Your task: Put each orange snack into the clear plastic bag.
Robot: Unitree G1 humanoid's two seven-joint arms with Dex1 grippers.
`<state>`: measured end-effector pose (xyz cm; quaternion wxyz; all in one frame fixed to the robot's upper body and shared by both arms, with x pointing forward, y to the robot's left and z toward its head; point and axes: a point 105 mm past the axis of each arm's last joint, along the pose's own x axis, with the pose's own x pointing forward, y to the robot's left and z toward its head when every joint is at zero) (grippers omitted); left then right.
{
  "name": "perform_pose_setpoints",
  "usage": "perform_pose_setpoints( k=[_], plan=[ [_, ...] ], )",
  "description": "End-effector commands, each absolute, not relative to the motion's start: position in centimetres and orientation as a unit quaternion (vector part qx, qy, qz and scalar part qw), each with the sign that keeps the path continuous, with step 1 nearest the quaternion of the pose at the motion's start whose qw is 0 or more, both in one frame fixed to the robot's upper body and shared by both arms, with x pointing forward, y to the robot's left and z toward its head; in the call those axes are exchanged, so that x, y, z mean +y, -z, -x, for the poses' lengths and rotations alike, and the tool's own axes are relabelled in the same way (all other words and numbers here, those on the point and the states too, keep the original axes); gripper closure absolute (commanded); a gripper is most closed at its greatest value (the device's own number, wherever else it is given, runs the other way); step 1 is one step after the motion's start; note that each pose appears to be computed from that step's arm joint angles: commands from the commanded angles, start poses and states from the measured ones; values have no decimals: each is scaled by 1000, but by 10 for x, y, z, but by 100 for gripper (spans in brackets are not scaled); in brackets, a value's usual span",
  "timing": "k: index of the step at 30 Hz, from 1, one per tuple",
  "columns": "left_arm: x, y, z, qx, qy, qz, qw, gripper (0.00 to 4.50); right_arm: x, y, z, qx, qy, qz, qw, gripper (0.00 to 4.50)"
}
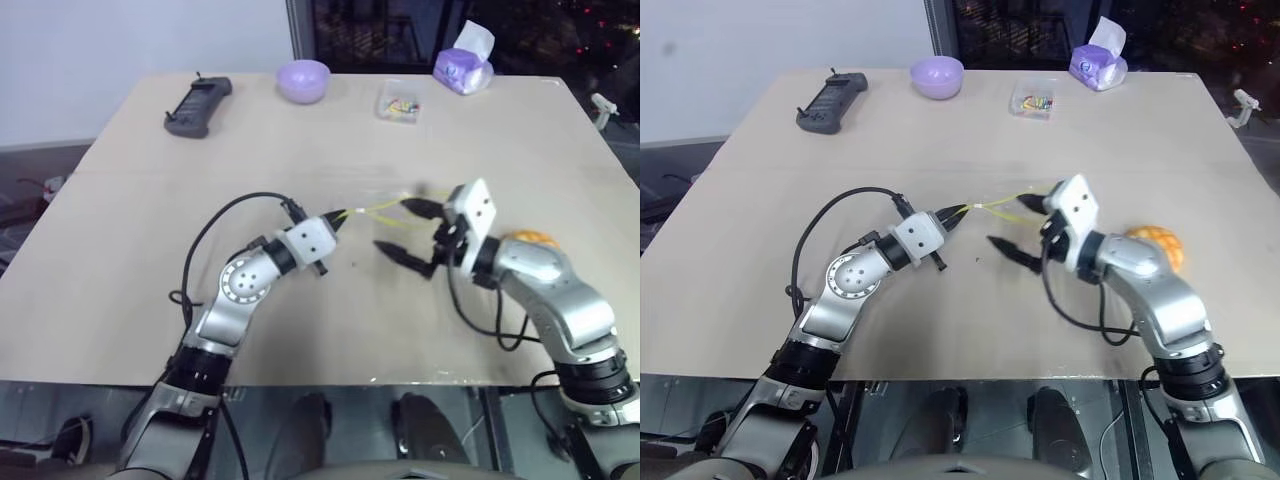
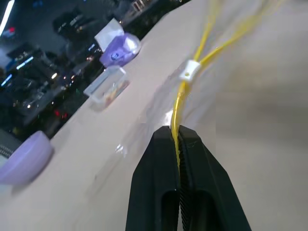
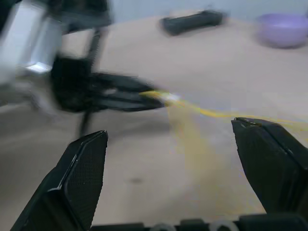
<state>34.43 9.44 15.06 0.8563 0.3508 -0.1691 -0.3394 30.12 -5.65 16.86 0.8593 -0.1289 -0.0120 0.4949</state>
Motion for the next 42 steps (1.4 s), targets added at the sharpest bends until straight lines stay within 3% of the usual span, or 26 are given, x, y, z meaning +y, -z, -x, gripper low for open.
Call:
perform_pose_setpoints(
  k=[1, 4, 8, 15, 20, 26, 30, 38, 42],
  plan=[
    [97, -160, -345, -185, 326, -350, 859, 450, -48, -169, -298, -21, -515, 179, 838, 3],
    [96, -160, -344, -185, 325, -348, 860, 450, -45, -167, -296, -22, -531, 198, 824, 3],
    [98, -160, -344, -184, 320, -349, 861, 450, -50, -185, -292, -46, -539, 142, 829, 3],
    [111, -160, -345, -176, 304, -358, 865, 450, -144, -208, -307, -49, -419, 119, 899, 3],
    [115, -160, -346, -174, 299, -361, 866, 450, -216, -182, -316, 21, -289, 168, 942, 3],
    [116, -157, -346, -169, 296, -367, 866, 450, -272, -125, -304, 133, -181, 170, 960, 3],
    [117, -158, -346, -167, 296, -369, 865, 450, -292, -116, -301, 142, -127, 169, 967, 3],
    [119, -158, -345, -166, 299, -372, 863, 450, -298, -154, -307, 51, -105, 170, 979, 3],
    [118, -157, -345, -165, 301, -373, 862, 450, -312, -154, -303, 58, -78, 163, 982, 3]
  ],
)
